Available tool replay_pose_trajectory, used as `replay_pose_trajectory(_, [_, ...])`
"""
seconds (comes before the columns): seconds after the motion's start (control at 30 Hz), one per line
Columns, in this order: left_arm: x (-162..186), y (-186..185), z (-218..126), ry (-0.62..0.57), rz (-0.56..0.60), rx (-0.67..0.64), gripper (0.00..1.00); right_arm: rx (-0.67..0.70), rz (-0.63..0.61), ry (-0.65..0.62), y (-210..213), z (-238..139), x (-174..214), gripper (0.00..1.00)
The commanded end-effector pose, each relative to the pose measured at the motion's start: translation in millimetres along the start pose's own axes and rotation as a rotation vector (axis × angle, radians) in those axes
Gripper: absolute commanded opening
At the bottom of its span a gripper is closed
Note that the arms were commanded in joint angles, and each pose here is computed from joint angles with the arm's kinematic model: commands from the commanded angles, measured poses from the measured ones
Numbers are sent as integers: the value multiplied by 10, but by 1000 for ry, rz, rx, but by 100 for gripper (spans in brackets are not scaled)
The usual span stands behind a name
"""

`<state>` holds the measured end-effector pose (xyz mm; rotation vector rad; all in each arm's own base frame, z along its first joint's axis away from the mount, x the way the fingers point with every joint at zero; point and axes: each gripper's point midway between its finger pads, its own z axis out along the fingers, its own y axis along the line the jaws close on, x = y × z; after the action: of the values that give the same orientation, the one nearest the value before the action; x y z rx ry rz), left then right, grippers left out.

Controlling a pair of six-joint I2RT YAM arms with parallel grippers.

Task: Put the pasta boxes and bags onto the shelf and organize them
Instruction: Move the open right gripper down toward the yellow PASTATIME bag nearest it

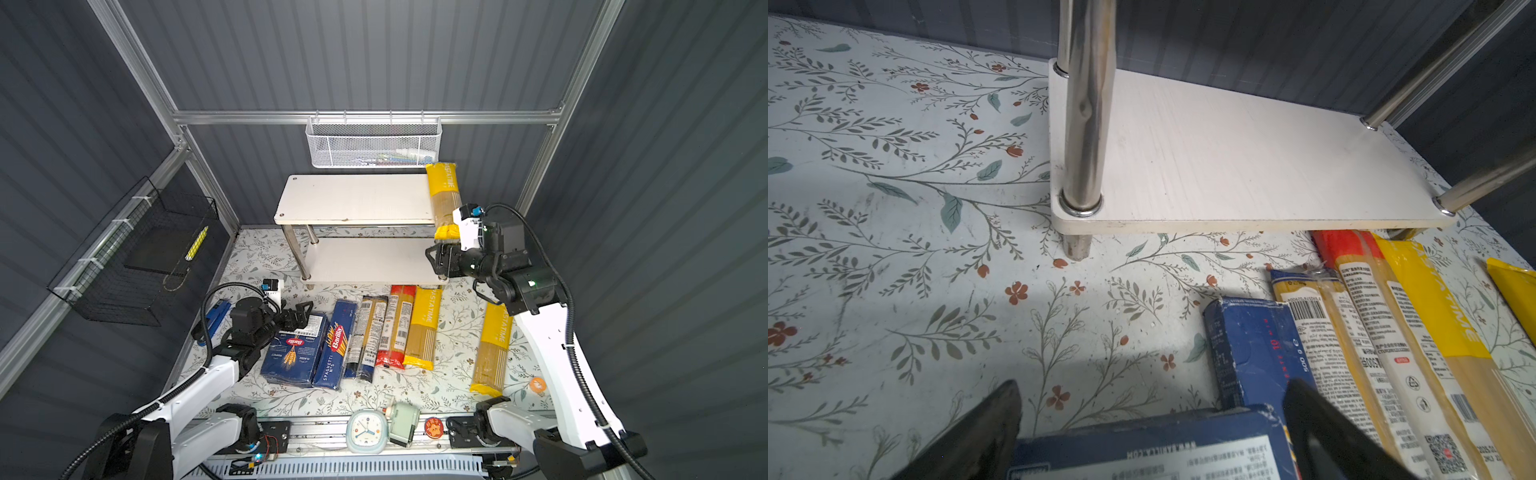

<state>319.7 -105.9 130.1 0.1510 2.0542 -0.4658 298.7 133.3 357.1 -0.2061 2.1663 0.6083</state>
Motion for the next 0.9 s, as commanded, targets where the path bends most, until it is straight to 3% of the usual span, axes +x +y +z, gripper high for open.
replay_pose_trajectory(0.0, [-91, -46, 3, -17, 2, 16, 99, -26, 13, 45, 15, -17, 271, 75])
replay_pose_trajectory(0.23, [-106, -50, -31, -31, 7, 15, 99, 31, 101, 121, -218, 89, 851, 80])
replay_pose_trajectory(0.43, [-70, -33, 19, -12, 6, 11, 99, 174, 204, 183, -601, 279, 1355, 81])
replay_pose_trajectory(0.87, [-95, -69, -6, -22, 5, 28, 99, 432, 313, 213, -1210, 528, 1865, 90])
